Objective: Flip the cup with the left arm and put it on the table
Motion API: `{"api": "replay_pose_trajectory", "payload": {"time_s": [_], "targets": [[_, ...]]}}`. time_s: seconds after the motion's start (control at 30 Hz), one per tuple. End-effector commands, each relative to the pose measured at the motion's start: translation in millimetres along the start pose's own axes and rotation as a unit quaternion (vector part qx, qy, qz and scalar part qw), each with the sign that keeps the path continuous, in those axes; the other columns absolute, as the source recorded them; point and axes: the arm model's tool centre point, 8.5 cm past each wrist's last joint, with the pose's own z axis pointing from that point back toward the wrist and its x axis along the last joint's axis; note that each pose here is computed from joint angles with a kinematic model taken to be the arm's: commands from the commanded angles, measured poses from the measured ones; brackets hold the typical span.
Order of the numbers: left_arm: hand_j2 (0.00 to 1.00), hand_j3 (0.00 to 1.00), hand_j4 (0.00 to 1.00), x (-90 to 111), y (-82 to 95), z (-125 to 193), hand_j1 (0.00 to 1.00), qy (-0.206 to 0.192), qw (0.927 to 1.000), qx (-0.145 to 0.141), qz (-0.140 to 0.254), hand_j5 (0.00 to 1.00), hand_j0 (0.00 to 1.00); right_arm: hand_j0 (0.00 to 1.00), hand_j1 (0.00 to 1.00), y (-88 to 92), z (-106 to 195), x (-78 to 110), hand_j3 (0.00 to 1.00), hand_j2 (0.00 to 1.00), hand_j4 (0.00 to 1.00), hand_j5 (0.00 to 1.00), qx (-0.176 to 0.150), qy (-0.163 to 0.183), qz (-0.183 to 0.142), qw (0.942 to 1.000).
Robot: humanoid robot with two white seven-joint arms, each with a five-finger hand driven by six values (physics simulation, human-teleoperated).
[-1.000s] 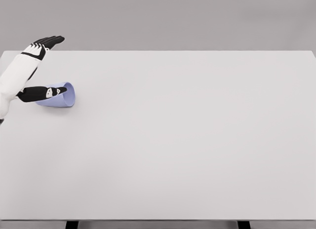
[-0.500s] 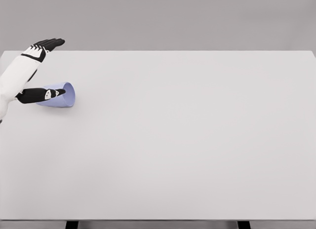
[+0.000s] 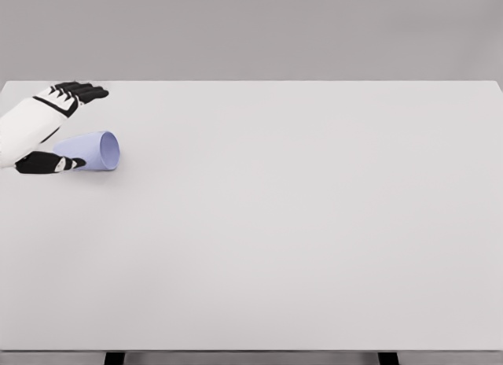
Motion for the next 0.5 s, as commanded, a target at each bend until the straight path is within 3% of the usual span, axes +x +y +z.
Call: {"api": "replay_pose_trajectory", "payload": {"time_s": [0.0,0.17,0.27,0.33,0.37,0.47], "targets": [[1.0,1.0,1.0,-8,-21.8,5,1.0,0.047,0.9978,-0.044,-0.011,1.0,1.0,1.0,1.0,0.0,0,0.0,1.0,1.0,1.0,1.0,0.0,0.0,0.0,1.0],[1.0,1.0,1.0,-14,-21.3,-2,1.0,0.081,0.9958,-0.039,-0.017,1.0,1.0,1.0,1.0,0.0,0,0.0,1.0,1.0,1.0,1.0,0.0,0.0,0.0,1.0],[1.0,1.0,1.0,-12,-35.6,-6,1.0,0.091,0.9949,-0.043,0.004,1.0,1.0,1.0,1.0,0.0,0,0.0,1.0,1.0,1.0,1.0,0.0,0.0,0.0,1.0],[1.0,1.0,1.0,-11,-39.2,-9,1.0,0.096,0.9939,-0.036,0.039,1.0,1.0,1.0,1.0,0.0,0,0.0,1.0,1.0,1.0,1.0,0.0,0.0,0.0,1.0],[1.0,1.0,1.0,-15,-40.5,-9,1.0,0.117,0.9906,-0.034,0.061,1.0,1.0,1.0,1.0,0.0,0,0.0,1.0,1.0,1.0,1.0,0.0,0.0,0.0,1.0],[1.0,1.0,1.0,-14,-47.9,-16,1.0,0.136,0.9851,-0.045,0.095,1.0,1.0,1.0,1.0,0.0,0,0.0,1.0,1.0,1.0,1.0,0.0,0.0,0.0,1.0]]}}
